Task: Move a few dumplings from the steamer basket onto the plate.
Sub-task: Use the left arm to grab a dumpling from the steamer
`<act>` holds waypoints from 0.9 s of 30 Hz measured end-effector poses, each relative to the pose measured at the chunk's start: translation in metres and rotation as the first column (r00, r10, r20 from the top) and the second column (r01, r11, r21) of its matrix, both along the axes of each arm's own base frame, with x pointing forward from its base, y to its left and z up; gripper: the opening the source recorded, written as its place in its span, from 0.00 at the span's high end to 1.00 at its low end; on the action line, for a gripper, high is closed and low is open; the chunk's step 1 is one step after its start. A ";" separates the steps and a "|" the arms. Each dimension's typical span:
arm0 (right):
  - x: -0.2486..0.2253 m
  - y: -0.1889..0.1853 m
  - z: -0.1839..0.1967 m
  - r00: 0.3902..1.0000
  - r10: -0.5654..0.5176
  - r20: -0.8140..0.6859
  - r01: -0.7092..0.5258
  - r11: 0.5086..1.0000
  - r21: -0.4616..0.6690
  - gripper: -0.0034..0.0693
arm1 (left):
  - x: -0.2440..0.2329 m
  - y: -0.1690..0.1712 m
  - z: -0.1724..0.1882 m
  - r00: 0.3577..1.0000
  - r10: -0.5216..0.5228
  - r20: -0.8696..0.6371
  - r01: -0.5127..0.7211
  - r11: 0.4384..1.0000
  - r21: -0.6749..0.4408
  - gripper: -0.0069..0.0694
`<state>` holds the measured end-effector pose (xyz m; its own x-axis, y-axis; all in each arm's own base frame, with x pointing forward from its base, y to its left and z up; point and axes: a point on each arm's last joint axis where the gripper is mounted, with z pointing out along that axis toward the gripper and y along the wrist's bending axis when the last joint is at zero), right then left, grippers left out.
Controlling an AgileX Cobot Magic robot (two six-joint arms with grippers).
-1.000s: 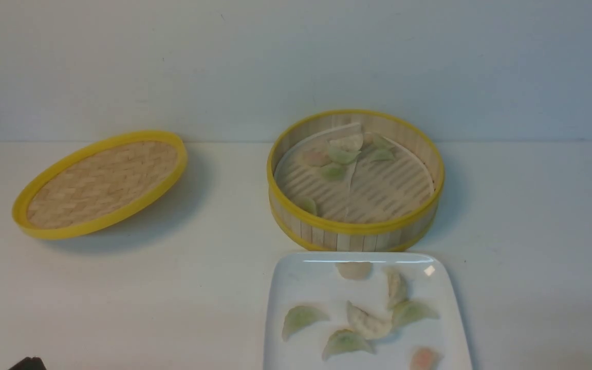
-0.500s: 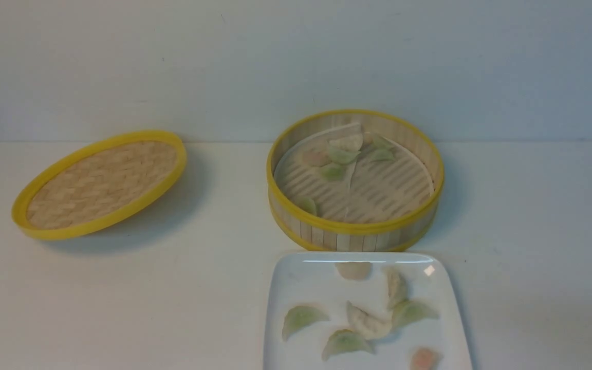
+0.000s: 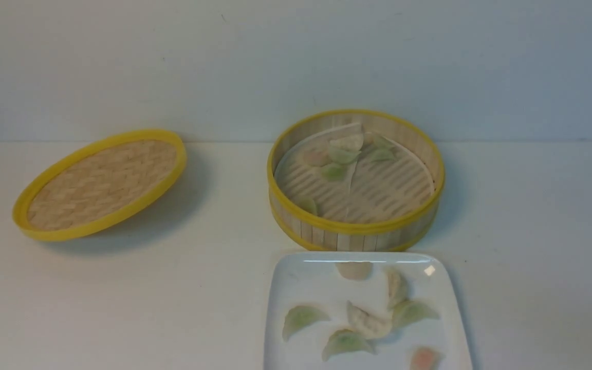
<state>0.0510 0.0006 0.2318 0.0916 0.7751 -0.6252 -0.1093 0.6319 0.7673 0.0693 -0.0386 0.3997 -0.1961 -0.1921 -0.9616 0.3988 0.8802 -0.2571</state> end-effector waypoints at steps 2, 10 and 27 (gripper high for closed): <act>-0.006 0.006 0.021 0.998 0.057 0.005 -0.056 0.994 -0.093 0.97 | 0.020 -0.008 0.005 0.983 -0.089 -0.164 0.099 0.993 0.058 0.92; 0.001 0.030 0.101 0.901 0.260 -0.346 -0.396 0.820 -0.414 0.97 | 0.129 -0.024 -0.034 0.742 -0.211 -0.636 0.358 0.927 0.110 0.92; 0.058 0.036 0.124 0.583 0.309 -0.751 -0.736 0.592 -0.329 0.97 | 0.257 -0.127 -0.062 0.740 -0.133 -0.659 0.506 0.756 0.416 0.91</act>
<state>0.1088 0.0363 0.3559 -0.7316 0.0214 -0.6814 -0.2656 0.9116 0.3138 0.3264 -0.1661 0.3381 -0.6680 0.4978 -0.5531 0.6271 0.7768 -0.0582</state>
